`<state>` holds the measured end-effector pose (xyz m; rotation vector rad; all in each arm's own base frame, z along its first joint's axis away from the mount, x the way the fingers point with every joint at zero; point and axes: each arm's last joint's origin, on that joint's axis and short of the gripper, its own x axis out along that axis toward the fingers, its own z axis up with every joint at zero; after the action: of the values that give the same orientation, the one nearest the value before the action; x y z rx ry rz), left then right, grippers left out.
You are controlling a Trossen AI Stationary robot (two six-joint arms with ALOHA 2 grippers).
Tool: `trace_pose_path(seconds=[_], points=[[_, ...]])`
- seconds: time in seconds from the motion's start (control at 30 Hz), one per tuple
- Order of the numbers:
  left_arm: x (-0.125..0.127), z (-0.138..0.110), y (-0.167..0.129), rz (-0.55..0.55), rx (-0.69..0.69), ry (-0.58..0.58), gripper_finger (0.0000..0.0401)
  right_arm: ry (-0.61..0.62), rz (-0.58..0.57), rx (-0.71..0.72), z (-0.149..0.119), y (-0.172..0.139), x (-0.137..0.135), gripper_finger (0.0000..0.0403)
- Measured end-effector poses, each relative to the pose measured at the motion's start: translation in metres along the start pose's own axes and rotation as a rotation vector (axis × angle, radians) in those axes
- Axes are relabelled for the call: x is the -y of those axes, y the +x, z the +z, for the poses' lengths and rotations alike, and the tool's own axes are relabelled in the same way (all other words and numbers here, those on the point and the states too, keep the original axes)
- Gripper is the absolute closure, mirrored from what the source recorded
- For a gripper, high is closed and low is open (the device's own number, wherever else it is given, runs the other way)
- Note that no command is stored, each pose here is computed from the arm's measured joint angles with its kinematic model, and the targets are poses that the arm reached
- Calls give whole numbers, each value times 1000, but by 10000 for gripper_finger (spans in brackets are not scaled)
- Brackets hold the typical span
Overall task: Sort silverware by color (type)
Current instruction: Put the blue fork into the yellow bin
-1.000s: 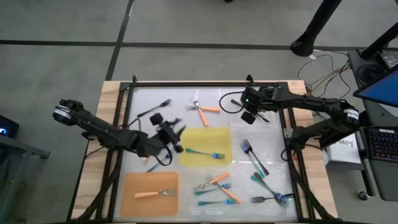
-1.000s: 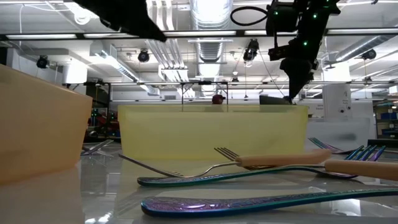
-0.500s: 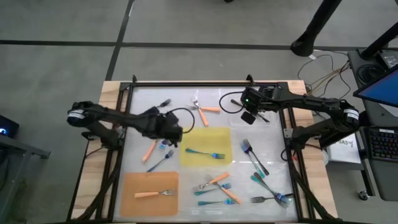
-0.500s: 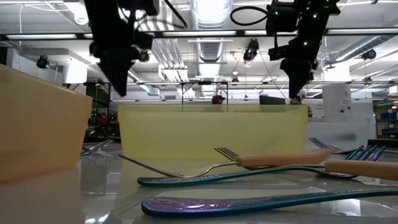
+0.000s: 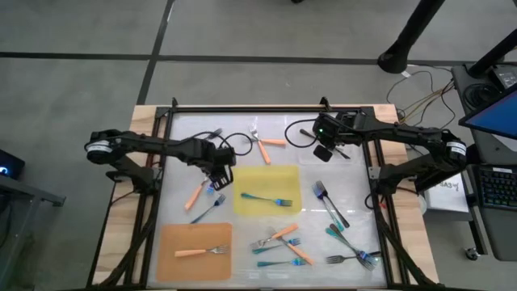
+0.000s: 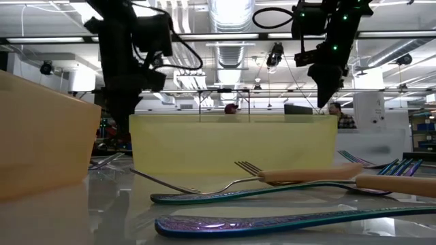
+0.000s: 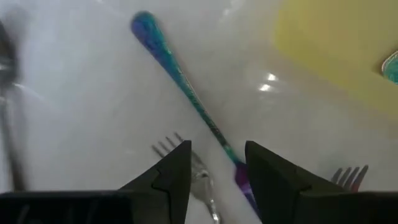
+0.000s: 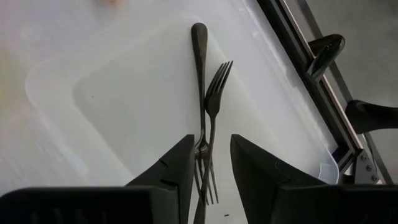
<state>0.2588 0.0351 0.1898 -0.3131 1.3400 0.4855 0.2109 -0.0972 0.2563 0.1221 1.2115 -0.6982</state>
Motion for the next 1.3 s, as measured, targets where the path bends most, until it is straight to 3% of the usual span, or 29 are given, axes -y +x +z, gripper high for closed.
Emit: trace_pose_path(seconds=[0.2,0.77,1.3], points=[[-1,-2,16,-72,50,-25,270,-2,0,0,0,0,0,303],[-10,-11,34,-14,88,-19,270,9,1,8,1,0,0,309],[-14,-23,52,-24,120,-64,270,12,1,13,1,0,0,313]])
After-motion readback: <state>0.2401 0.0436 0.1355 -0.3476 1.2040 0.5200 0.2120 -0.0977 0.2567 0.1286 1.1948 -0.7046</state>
